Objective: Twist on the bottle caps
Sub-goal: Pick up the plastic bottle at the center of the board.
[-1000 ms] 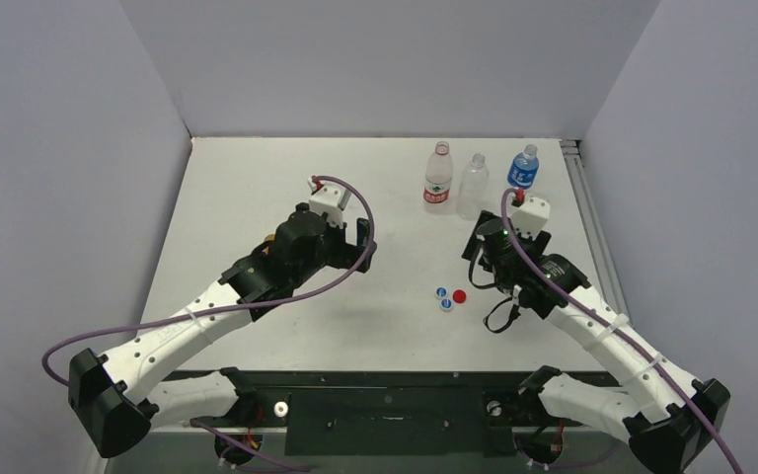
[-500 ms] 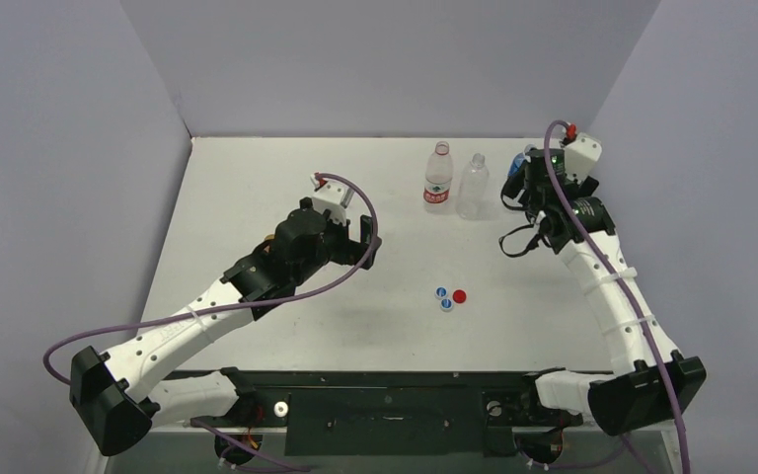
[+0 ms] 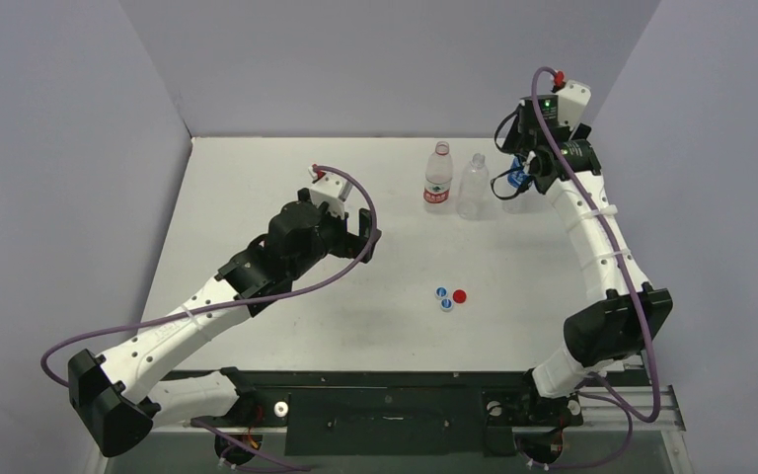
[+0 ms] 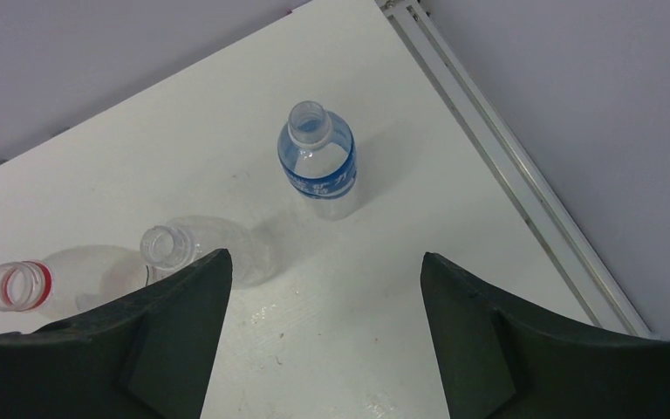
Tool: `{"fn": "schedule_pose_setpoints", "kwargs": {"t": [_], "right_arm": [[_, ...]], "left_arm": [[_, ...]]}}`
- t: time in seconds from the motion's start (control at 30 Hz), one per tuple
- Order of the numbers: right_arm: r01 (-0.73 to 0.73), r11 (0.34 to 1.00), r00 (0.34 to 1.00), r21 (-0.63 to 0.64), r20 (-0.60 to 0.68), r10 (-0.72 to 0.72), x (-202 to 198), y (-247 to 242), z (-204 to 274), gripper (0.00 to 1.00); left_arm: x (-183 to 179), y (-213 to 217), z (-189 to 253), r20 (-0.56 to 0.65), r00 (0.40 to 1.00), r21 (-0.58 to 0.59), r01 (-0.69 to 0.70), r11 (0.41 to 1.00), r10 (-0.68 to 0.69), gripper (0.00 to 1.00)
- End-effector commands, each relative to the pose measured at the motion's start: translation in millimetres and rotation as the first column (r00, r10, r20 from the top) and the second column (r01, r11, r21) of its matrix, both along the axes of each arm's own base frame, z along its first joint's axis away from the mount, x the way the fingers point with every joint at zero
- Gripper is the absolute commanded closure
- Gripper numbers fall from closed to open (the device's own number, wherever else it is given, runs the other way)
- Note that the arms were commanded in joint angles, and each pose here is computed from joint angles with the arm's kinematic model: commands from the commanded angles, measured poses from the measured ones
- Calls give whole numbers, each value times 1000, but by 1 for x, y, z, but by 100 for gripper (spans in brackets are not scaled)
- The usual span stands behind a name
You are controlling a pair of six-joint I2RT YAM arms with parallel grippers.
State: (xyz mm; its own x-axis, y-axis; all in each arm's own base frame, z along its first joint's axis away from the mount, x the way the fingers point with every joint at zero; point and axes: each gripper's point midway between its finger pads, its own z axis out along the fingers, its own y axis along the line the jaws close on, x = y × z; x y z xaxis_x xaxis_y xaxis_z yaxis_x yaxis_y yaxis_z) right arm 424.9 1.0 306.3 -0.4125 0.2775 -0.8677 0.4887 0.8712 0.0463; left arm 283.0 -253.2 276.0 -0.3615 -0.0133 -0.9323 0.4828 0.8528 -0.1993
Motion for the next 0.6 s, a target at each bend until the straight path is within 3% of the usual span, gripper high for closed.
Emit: {"fn": "schedule_pose_setpoints", "kwargs": {"t": [0.0,0.57], "right_arm": [[-16,999,1000,-32,27,16,11,-4,27,26],[-51,998,998,-26,-42,50,60,-22,13,40]], "left_arm": [[3,1,34,69,998,-48,9,999,-6,4],[4,1,37,77,997,-60,25,998,-20,4]]}}
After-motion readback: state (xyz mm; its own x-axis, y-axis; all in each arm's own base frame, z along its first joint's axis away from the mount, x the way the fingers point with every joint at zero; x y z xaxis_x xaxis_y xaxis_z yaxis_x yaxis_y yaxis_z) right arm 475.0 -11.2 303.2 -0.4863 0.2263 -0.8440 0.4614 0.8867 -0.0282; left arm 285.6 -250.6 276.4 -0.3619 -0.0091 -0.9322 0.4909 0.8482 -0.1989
